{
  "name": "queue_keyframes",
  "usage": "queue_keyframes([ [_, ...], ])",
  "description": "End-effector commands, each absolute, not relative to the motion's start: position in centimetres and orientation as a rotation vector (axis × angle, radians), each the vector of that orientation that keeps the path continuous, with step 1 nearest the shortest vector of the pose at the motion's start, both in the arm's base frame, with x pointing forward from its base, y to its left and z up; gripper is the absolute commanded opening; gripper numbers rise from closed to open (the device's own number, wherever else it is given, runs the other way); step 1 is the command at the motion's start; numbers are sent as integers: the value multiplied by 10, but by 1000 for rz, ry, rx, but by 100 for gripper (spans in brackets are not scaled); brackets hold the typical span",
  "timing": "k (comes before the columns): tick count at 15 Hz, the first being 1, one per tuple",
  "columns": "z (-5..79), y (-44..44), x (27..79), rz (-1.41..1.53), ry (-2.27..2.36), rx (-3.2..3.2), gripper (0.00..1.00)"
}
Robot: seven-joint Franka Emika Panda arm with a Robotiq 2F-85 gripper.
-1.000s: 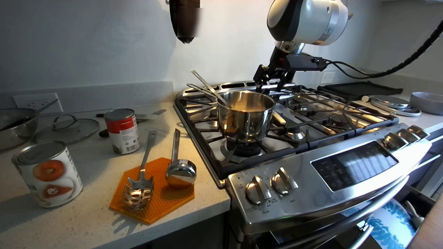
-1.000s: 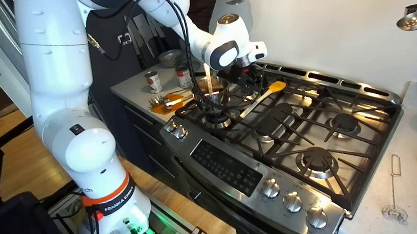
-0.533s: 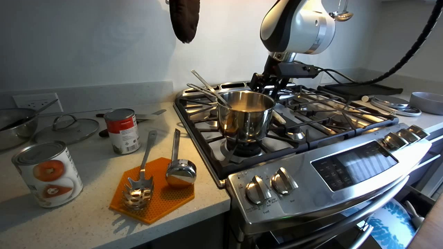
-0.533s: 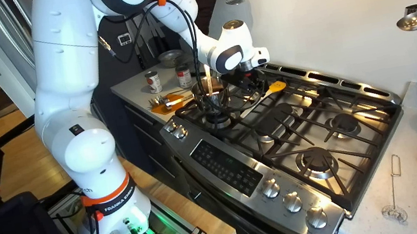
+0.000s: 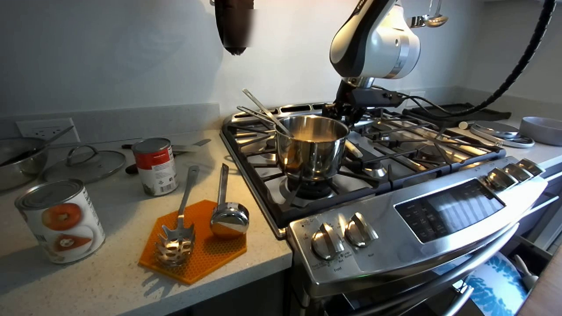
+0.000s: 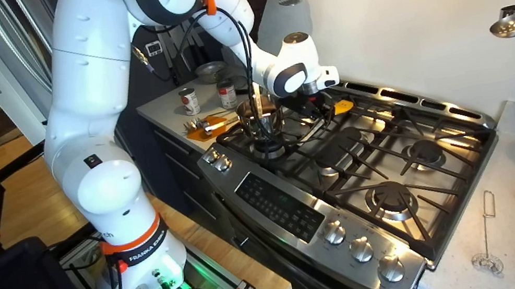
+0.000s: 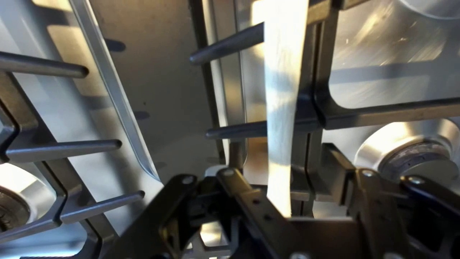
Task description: Move the pot to the left and then put the orange spatula on the orange object on the counter
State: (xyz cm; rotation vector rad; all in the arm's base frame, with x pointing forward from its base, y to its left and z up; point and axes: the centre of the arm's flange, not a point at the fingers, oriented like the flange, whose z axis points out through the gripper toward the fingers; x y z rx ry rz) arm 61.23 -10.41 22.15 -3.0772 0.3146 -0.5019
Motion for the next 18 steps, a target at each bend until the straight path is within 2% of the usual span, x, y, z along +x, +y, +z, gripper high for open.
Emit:
queue_keyframes([
  [1,211,-108,620,-467,330,-3083,44],
  [2,210,-109,620,-464,331,-3085,33],
  [3,209,-109,620,-459,323,-3085,29],
  [5,212,-110,618,-465,312,-3089,11],
  [7,220,-114,614,-457,315,-3084,0],
  [9,236,-119,606,-450,335,-3071,4],
  [15,327,-105,538,-394,267,-2987,4],
  [18,357,-79,495,-457,221,-2926,4],
])
